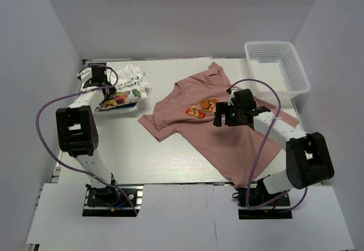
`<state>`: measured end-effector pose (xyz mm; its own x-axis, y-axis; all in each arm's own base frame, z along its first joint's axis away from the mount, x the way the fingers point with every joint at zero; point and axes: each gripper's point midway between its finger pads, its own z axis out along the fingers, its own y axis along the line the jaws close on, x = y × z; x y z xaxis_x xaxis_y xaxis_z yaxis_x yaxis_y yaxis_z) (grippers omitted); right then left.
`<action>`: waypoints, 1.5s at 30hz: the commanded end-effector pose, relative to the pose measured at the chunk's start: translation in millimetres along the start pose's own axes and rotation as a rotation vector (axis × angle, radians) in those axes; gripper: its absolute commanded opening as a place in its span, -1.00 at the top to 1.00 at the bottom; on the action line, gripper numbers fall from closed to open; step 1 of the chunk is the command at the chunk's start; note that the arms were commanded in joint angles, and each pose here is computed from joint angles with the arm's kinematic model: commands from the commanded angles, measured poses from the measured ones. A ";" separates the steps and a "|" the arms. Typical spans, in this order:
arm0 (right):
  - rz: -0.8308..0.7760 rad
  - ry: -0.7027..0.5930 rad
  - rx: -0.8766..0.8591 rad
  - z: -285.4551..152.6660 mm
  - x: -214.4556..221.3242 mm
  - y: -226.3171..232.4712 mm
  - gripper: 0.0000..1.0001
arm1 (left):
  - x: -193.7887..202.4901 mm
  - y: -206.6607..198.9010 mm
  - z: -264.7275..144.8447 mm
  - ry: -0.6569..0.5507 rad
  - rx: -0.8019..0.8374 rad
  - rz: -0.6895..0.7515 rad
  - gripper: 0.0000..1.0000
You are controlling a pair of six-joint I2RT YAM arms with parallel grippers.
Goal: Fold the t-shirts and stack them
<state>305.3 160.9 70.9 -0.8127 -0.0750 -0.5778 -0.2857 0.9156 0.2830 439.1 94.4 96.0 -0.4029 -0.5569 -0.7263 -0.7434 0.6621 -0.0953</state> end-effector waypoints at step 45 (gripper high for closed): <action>-0.046 -0.080 0.061 -12.0 -39.4 -4.7 -0.81 | -111.1 15.6 160.4 -0.156 -0.314 -0.226 -1.00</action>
<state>332.5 158.6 87.4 -0.7870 -0.0879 -0.6106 -0.2790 0.9335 0.2251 595.6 225.2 72.7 -0.1162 -0.5612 -0.8195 -0.8984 0.4112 -0.1542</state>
